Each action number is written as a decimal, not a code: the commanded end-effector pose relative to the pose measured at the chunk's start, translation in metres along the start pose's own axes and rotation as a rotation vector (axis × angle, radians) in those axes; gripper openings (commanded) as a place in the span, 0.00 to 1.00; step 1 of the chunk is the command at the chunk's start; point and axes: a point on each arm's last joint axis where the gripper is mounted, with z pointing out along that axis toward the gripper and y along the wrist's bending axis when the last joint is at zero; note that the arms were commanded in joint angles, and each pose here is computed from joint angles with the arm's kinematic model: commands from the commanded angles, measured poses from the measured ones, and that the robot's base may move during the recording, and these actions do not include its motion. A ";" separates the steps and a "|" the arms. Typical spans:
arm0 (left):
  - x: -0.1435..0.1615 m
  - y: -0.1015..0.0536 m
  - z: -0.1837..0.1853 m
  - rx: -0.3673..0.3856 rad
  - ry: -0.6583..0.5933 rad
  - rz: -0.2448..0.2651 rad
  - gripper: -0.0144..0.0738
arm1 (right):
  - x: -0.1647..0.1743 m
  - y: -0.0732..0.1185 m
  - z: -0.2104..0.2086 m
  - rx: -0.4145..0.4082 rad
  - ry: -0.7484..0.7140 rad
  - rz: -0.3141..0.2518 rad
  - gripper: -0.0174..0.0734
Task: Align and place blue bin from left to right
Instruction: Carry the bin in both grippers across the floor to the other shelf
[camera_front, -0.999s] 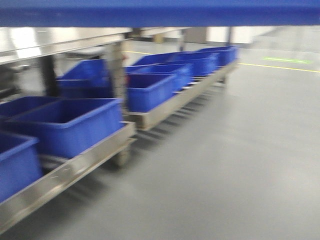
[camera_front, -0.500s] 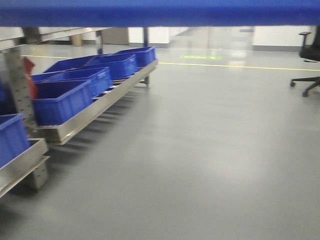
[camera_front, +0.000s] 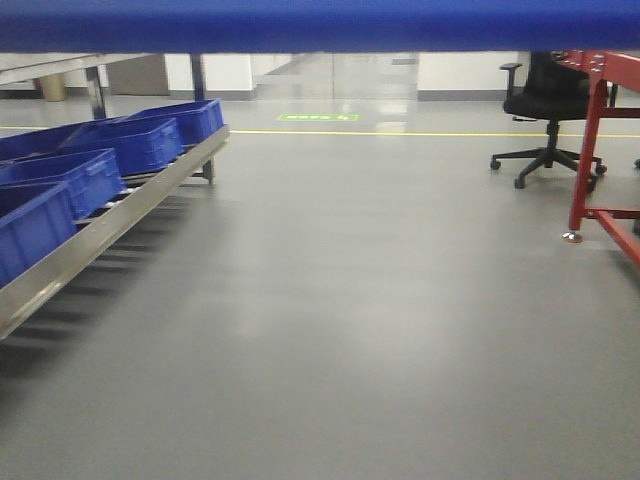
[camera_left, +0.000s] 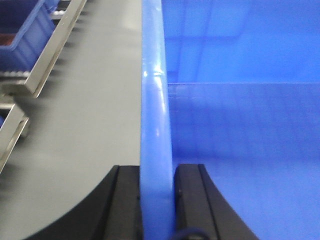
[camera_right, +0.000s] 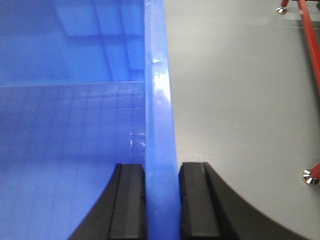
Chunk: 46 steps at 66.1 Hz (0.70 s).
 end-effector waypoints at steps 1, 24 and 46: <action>-0.008 -0.011 -0.007 0.124 -0.084 -0.006 0.04 | -0.010 0.010 -0.005 -0.109 -0.104 0.003 0.11; -0.008 -0.011 -0.007 0.124 -0.084 -0.006 0.04 | -0.010 0.010 -0.005 -0.109 -0.104 0.003 0.11; -0.008 -0.011 -0.007 0.123 -0.086 -0.005 0.04 | -0.010 0.010 -0.005 -0.109 -0.104 0.003 0.11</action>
